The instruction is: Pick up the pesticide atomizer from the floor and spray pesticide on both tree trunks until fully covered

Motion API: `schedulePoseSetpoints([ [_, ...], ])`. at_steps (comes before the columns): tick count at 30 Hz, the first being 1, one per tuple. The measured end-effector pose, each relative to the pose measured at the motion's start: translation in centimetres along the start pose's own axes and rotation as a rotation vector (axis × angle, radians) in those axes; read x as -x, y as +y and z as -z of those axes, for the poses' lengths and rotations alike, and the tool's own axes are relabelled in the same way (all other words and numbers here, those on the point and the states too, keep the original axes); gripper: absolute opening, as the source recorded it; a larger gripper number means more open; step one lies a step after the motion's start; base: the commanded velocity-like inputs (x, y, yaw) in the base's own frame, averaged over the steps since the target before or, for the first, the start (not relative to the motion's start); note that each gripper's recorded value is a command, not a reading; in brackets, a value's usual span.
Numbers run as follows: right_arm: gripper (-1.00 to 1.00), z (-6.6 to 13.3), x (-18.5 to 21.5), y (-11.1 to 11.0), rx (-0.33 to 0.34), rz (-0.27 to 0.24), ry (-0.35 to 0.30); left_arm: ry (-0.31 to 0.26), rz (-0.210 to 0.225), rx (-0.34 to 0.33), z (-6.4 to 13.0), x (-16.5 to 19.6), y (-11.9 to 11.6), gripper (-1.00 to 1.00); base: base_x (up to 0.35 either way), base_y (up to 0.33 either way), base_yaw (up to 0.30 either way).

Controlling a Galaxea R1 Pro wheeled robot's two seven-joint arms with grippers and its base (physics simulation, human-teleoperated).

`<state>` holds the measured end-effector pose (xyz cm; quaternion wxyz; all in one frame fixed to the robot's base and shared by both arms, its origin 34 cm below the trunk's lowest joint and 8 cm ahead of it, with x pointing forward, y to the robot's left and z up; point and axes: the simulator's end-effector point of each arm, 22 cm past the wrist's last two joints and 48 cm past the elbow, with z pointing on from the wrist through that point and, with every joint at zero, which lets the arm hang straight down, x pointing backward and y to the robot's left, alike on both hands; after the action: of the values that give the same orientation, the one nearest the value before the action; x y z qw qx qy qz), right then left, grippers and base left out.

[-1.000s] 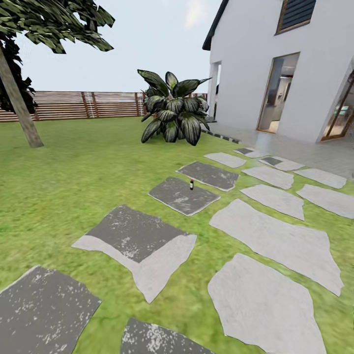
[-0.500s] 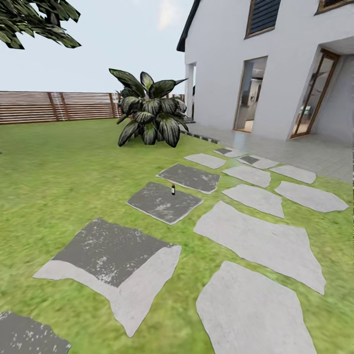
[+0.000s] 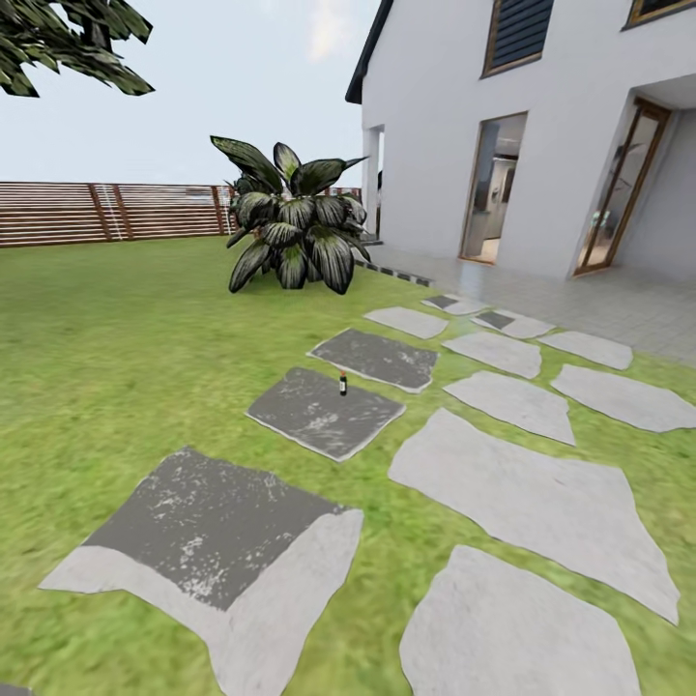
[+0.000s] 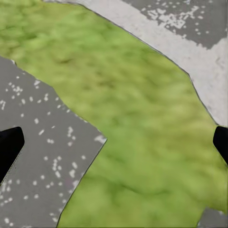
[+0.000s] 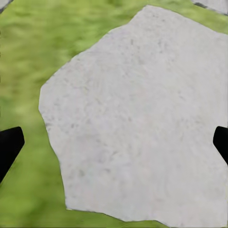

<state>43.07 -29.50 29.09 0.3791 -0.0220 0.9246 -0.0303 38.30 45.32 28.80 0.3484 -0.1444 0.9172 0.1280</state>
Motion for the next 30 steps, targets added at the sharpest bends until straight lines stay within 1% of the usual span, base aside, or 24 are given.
schedulePoseSetpoints([
  [30, 1.0, 0.0, 0.0, 0.03, 0.001, 0.002, 0.0, 0.0, 0.0, 0.001, 0.0, 0.0, 0.01, 1.0, 0.338, 0.087, 0.0],
])
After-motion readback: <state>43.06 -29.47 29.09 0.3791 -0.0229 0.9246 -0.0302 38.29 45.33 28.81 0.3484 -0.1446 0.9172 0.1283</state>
